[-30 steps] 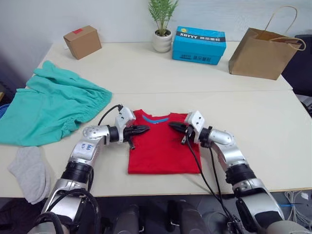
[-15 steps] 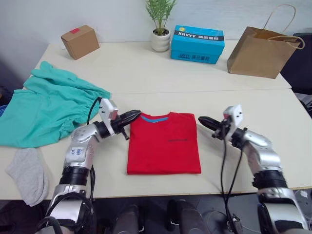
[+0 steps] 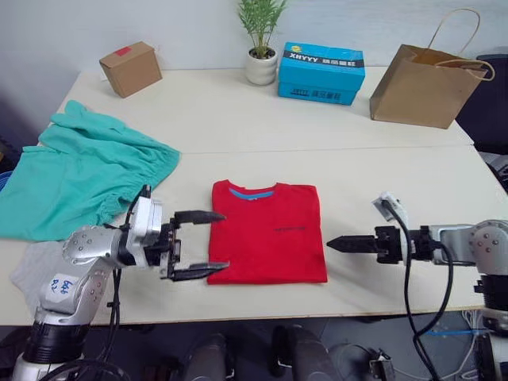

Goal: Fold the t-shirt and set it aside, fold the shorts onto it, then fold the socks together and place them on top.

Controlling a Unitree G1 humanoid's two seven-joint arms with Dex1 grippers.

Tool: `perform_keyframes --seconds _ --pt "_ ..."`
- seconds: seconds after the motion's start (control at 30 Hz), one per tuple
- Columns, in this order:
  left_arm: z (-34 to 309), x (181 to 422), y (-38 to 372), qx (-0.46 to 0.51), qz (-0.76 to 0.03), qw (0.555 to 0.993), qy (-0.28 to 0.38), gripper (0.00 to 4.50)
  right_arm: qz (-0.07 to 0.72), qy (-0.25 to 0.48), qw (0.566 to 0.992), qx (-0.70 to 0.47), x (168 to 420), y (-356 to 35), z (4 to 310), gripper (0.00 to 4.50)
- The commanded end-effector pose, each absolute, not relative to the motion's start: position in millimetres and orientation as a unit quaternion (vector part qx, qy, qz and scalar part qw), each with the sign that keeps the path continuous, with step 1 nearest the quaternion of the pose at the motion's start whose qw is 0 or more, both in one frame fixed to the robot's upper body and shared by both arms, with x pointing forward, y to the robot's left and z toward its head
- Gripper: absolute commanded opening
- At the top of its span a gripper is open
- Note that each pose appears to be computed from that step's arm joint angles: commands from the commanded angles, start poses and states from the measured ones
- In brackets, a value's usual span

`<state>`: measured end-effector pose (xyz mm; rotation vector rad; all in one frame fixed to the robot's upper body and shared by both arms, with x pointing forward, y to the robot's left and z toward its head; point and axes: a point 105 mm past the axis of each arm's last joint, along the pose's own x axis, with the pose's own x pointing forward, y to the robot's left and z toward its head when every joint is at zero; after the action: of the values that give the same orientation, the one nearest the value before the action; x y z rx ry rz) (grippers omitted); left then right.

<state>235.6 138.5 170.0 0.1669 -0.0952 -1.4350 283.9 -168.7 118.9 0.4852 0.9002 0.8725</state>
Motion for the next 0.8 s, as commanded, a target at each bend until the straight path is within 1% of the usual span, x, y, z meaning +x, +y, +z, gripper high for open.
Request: perform_keyframes --seconds 0.03,0.13,0.17,0.2,0.23,0.3,0.4,0.43,0.47,0.57,0.6,0.8 --pt "176 232 139 0.087 -0.65 0.753 -0.061 4.46 0.412 0.446 0.765 0.214 283 -140 100 4.5" --pt "175 233 138 0.087 -0.647 0.755 -0.061 4.46 0.412 0.443 0.772 0.196 288 -129 96 4.5" --pt "174 233 138 0.088 -0.646 0.756 -0.06 4.46 0.402 0.435 0.782 0.196 295 -127 94 4.5" --pt "173 234 138 0.091 -0.646 0.756 -0.058 4.5 0.389 0.428 0.794 0.188 302 -128 92 4.1" --pt "171 234 138 0.096 -0.646 0.755 -0.056 4.5 0.376 0.422 0.805 0.18 308 -130 90 3.87" --pt "170 236 138 0.105 -0.646 0.754 -0.054 4.5 0.362 0.416 0.817 0.17 314 -137 89 3.17" --pt "170 241 137 0.108 -0.643 0.756 -0.06 4.5 0.359 0.405 0.823 0.171 314 -146 95 2.01" --pt "171 244 136 0.108 -0.642 0.756 -0.063 4.5 0.355 0.403 0.826 0.171 314 -152 98 1.69" --pt "170 246 135 0.108 -0.641 0.757 -0.065 4.5 0.35 0.401 0.829 0.17 312 -159 100 1.25" --pt "169 254 135 0.095 -0.635 0.763 -0.071 4.5 0.327 0.4 0.839 0.169 308 -179 102 0.13" --pt "168 257 135 0.091 -0.634 0.764 -0.072 4.5 0.314 0.397 0.845 0.172 307 -190 104 0.02" --pt "166 266 133 0.089 -0.637 0.762 -0.078 4.5 0.252 0.376 0.875 0.173 297 -248 120 0.02"
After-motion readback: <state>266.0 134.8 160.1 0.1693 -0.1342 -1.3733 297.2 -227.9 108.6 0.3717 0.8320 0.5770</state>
